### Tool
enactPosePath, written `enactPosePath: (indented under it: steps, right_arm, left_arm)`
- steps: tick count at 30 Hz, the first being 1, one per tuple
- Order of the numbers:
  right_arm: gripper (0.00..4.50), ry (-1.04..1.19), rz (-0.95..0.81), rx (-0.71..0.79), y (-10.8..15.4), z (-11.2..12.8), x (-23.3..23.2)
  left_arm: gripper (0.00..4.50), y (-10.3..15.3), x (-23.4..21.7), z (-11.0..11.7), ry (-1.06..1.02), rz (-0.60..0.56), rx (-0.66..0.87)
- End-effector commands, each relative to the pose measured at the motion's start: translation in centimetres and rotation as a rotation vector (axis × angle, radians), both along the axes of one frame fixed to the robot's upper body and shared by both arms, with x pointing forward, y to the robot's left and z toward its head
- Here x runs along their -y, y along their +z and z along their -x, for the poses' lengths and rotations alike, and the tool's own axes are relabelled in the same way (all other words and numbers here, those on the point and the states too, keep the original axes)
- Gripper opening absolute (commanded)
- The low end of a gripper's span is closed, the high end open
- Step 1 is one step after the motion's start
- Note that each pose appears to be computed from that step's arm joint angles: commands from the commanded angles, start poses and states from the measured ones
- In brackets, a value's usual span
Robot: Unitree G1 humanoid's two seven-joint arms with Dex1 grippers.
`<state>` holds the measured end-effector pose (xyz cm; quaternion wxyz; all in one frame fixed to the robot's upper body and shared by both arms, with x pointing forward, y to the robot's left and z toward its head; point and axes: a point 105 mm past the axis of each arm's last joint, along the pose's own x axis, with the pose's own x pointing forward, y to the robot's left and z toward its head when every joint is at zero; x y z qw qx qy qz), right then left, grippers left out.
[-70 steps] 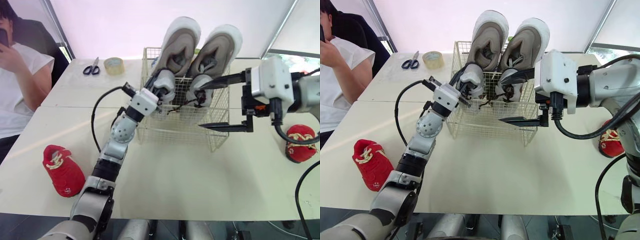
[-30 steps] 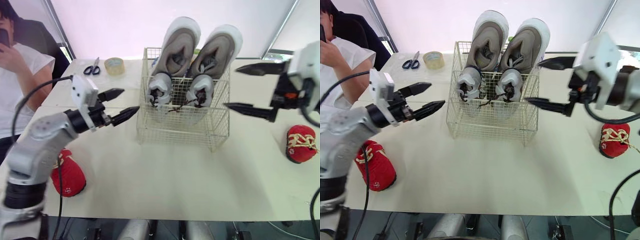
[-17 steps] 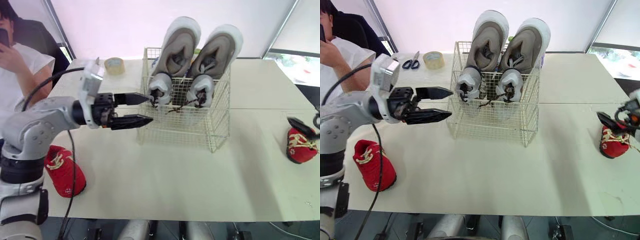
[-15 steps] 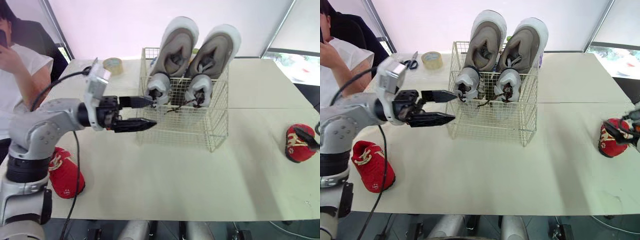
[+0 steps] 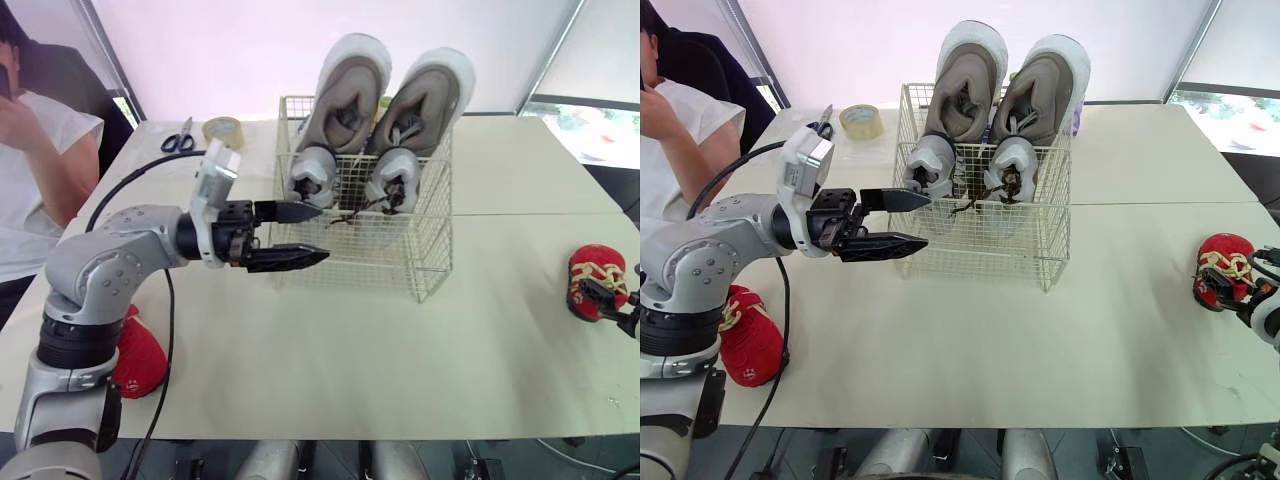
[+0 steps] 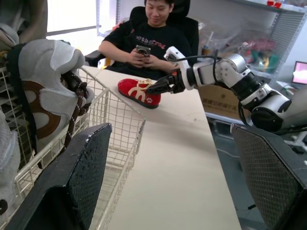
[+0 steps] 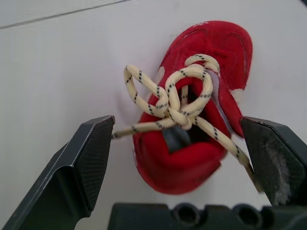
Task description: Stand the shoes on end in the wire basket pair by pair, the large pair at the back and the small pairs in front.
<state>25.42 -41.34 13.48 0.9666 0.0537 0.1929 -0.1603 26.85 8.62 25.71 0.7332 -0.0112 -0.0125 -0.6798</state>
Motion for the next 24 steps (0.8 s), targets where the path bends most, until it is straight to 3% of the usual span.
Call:
enactPosePath:
  steps: [1, 6, 9, 15, 17, 20, 22, 24]
  right_arm:
    - [4.5, -0.015, 0.029, 0.025, 0.5, -0.5, 0.6]
    - [4.5, 0.002, 0.032, 0.029, -0.3, -1.7, 0.4]
    - [3.68, 0.013, 0.018, 0.04, -0.5, -2.4, 0.2]
    - [0.93, 0.023, 0.019, 0.052, -0.4, -2.7, 0.0]
    - [0.39, 0.029, 0.021, 0.065, 0.2, -2.8, -0.1]
    - [0.22, 0.019, 0.075, 0.125, 2.2, -3.0, 0.2]
    - [0.22, -0.004, 0.089, 0.23, 5.1, -3.3, 0.5]
    - [0.22, 0.017, 0.164, 0.373, 9.8, -3.6, 0.2]
  left_arm:
    - [4.08, 0.8, -0.3, 0.2, 0.029, 0.013, 0.053]
    - [4.08, 0.7, -0.1, 0.2, 0.051, 0.015, 0.06]
    - [4.12, 0.6, -0.1, 0.2, 0.061, 0.005, 0.065]
    - [4.12, 0.6, 0.0, 0.0, 0.075, 0.0, 0.078]
    - [4.12, 0.7, 0.0, -0.1, 0.077, 0.002, 0.082]
    - [4.12, 1.0, -0.1, -0.4, 0.082, 0.008, 0.087]
    - [4.12, 1.4, -0.2, -0.8, 0.096, 0.024, 0.091]
    - [4.12, 2.1, -0.5, -1.3, 0.109, 0.05, 0.08]
